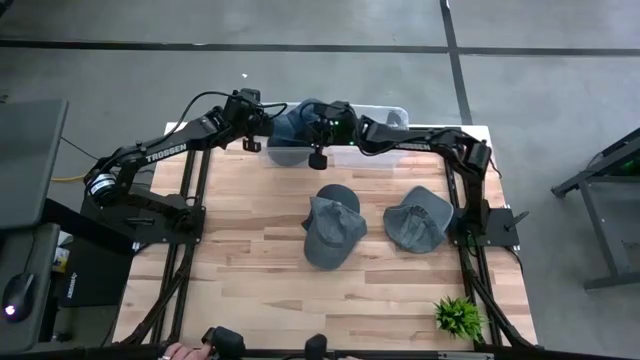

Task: Pick and place caps into container
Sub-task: Put the blue cap into the left transparent container

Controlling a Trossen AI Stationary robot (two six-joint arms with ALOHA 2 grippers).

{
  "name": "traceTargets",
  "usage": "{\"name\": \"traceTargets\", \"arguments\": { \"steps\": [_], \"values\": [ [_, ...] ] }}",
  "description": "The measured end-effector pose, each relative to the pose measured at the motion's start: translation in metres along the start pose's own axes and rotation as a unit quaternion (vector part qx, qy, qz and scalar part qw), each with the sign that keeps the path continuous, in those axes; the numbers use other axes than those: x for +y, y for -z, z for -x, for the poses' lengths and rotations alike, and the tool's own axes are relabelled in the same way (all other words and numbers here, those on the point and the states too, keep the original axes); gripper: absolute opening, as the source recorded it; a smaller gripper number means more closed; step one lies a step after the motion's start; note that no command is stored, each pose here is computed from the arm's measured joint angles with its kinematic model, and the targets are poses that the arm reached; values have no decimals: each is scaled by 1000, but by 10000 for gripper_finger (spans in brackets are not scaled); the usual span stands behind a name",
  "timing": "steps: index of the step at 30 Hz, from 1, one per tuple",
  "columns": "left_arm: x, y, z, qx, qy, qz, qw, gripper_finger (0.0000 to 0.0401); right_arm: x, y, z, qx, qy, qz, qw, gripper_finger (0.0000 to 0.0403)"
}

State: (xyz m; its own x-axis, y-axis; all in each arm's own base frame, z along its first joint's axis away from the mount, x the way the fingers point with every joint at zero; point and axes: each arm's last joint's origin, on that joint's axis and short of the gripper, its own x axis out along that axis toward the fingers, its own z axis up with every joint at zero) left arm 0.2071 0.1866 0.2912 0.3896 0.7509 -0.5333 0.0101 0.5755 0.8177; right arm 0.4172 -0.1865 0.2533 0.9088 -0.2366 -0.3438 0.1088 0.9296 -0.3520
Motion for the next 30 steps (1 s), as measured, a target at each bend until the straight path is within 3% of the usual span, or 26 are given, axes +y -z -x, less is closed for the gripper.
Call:
{"name": "traceTargets", "arguments": {
  "steps": [13, 25, 30],
  "values": [
    [1, -7, 3, -15, -6, 15, 1000, 38, 3, 10, -9, 10, -5, -4, 1000, 0],
    [6, -20, 16, -19, -21, 2, 1000, 161, 4, 12, -9, 22, -11, -6, 1000, 0],
    [6, -25, 22, 2, -46, -5, 999, 195, 4, 12, -9, 23, -11, -6, 1000, 0]
  ]
}}
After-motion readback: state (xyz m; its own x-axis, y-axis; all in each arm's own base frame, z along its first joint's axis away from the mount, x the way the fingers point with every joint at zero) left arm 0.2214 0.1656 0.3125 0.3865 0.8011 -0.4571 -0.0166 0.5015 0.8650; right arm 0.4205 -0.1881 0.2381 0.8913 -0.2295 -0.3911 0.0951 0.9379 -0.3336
